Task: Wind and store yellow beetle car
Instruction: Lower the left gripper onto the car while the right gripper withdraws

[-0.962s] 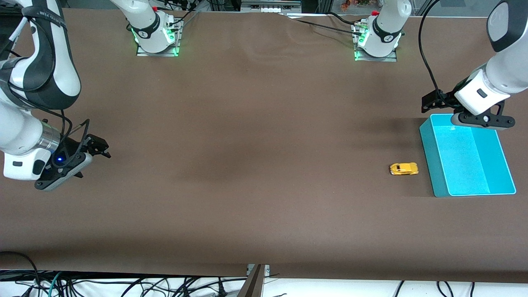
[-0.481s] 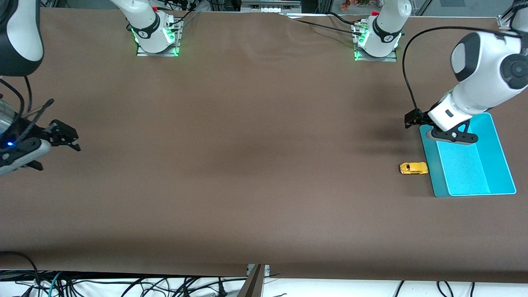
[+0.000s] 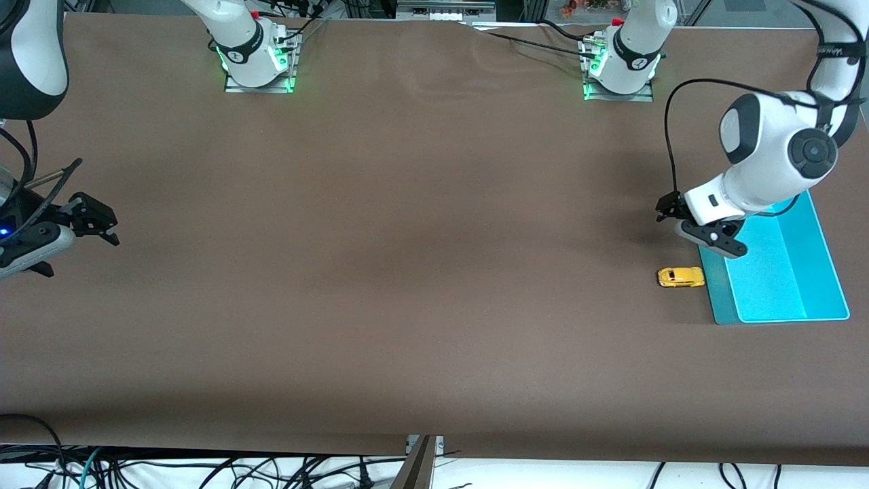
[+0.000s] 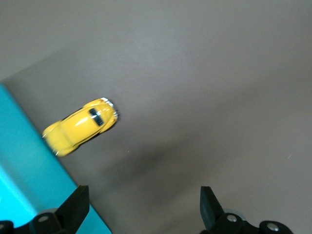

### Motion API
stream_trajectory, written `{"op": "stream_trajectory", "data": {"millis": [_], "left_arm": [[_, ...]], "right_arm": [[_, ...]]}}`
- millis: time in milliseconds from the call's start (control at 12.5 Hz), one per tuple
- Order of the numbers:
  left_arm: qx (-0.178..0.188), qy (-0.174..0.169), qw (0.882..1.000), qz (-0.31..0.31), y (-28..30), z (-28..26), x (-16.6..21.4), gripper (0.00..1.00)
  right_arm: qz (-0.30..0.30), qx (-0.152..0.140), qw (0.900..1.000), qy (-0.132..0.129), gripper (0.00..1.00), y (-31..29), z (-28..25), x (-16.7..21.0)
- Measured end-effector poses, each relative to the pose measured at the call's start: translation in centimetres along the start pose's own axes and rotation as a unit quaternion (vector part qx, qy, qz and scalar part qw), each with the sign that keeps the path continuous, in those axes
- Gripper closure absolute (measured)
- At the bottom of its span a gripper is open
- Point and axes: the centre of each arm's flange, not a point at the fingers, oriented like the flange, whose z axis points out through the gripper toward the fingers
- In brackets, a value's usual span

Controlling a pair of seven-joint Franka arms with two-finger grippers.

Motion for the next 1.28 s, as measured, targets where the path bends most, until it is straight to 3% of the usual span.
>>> {"op": "stream_trajectory", "data": {"millis": [241, 561, 962, 1283], "left_arm": [[-0.018, -0.018, 0.994, 0.103, -1.4, 5.3, 0.0, 0.00], [-0.017, -0.010, 0.956, 0.292, -3.8, 8.0, 1.6, 0.00], [0.012, 0.010, 0.929, 0.370, -5.8, 6.8, 3.9, 0.00], [0.015, 0.005, 0.924, 0.382, -7.6, 10.0, 3.3, 0.00]], "right_arm": [[0.052, 0.004, 0.998, -0.019, 0.00, 1.5, -1.2, -2.2], [0.163, 0.011, 0.986, -0.040, 0.00, 0.5, -3.3, -4.5], [0.225, 0.018, 0.972, -0.066, 0.00, -1.3, -3.3, -7.4], [0.246, 0.020, 0.966, -0.076, 0.00, -1.2, -2.4, -7.7]]}}
